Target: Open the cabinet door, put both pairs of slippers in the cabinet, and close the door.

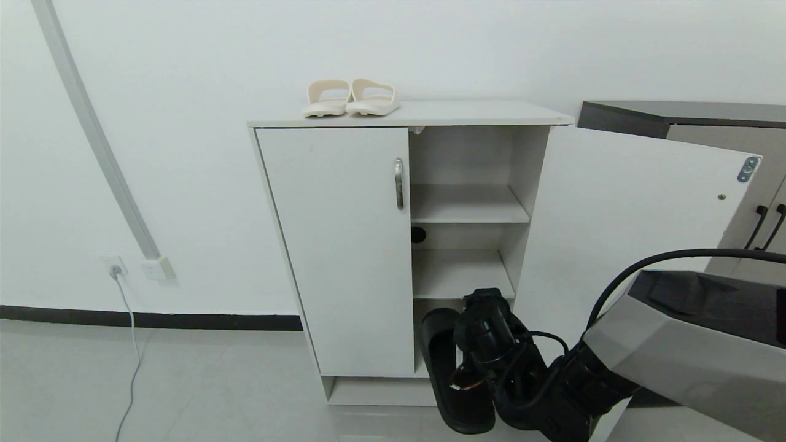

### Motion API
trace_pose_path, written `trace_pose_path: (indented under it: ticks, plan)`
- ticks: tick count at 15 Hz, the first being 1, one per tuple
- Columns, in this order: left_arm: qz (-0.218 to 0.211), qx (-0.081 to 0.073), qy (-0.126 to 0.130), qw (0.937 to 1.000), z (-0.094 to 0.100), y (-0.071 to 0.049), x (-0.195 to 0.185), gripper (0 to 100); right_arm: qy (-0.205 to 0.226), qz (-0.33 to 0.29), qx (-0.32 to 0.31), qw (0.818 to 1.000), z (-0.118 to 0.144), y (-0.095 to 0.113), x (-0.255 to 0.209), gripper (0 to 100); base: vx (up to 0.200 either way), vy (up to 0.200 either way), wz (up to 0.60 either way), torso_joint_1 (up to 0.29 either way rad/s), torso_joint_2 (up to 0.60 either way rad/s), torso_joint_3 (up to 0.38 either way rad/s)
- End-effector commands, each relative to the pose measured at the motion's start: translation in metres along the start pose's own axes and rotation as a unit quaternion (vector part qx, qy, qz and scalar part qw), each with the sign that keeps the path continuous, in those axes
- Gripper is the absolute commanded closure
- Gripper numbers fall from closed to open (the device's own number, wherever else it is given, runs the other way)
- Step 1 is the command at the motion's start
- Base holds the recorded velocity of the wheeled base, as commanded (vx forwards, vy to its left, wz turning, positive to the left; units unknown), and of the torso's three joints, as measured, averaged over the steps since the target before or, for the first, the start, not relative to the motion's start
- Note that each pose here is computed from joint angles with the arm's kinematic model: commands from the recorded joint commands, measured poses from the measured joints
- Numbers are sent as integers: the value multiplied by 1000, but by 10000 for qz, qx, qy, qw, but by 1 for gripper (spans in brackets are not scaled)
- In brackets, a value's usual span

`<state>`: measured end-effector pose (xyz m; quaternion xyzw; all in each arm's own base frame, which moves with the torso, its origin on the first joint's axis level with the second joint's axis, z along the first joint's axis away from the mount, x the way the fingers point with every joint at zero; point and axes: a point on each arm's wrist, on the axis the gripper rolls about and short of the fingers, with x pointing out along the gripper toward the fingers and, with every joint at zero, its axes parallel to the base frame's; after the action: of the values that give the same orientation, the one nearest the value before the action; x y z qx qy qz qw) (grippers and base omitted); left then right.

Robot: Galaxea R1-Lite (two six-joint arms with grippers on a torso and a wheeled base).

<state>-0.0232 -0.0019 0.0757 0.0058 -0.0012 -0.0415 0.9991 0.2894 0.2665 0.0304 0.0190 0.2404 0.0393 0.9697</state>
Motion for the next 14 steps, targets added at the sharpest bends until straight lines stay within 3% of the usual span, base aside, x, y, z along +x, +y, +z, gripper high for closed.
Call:
trace_pose_path:
  ticks: [1, 6, 14]
  plan:
    - [1, 3, 10, 10000, 0, 0, 0, 100, 41, -60, -49, 10000, -5, -1, 4, 100, 0, 0, 0, 0, 0, 0]
    - [-7, 3, 9, 10000, 0, 0, 0, 100, 104, -115, -81, 9998, -9, -3, 8, 100, 0, 0, 0, 0, 0, -17]
    - [-7, 3, 9, 10000, 0, 0, 0, 100, 108, -151, -67, 9998, -9, -5, 11, 100, 0, 0, 0, 3, 1, -179]
